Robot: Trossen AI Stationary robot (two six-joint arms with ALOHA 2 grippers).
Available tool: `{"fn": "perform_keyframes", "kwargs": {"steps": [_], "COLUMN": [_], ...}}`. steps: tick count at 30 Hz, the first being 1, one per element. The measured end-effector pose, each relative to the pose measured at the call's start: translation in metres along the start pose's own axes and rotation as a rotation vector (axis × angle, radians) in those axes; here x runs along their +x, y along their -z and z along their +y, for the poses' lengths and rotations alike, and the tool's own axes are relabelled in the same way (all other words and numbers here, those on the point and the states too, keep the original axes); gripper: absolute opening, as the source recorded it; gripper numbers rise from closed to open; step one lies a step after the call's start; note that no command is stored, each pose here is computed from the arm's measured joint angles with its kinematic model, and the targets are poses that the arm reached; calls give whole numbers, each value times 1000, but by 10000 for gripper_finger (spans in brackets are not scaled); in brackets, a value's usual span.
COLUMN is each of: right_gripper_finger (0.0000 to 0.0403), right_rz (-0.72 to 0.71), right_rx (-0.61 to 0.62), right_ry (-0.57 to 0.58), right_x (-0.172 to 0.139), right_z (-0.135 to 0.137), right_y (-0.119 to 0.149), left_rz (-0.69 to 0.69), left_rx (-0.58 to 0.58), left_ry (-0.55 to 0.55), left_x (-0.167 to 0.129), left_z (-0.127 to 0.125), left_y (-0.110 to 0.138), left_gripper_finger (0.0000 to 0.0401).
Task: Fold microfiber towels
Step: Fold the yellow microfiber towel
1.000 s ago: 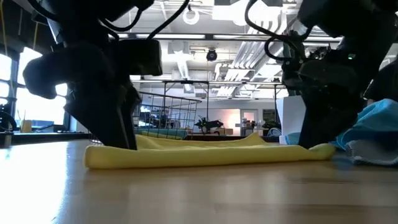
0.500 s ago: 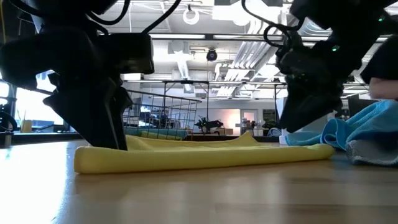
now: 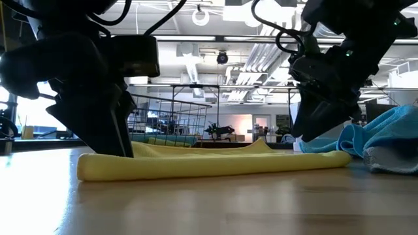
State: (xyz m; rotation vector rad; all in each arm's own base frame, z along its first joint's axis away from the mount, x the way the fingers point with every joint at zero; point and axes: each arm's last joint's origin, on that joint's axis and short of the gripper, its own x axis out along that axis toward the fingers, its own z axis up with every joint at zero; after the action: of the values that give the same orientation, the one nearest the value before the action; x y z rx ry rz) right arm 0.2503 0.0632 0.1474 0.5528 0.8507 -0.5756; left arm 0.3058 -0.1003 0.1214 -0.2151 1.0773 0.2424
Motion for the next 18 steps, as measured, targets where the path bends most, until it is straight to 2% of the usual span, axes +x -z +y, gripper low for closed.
{"fn": "perform_keyframes", "kwargs": {"steps": [3, 11, 18], "right_gripper_finger": [196, 200, 200], "right_rz": [-3, -41, 8], "right_rx": [57, 107, 138], "right_ry": [2, 39, 69], "right_x": [0, 2, 19], "right_z": [0, -3, -3], "right_y": [0, -4, 5], "left_rz": [-6, -16, -19], "left_rx": [-15, -17, -17], "left_ry": [-11, -27, -30], "left_x": [0, 0, 0], "left_z": [-1, 0, 0], "left_y": [1, 1, 0], "left_gripper_finger": [172, 172, 172]}}
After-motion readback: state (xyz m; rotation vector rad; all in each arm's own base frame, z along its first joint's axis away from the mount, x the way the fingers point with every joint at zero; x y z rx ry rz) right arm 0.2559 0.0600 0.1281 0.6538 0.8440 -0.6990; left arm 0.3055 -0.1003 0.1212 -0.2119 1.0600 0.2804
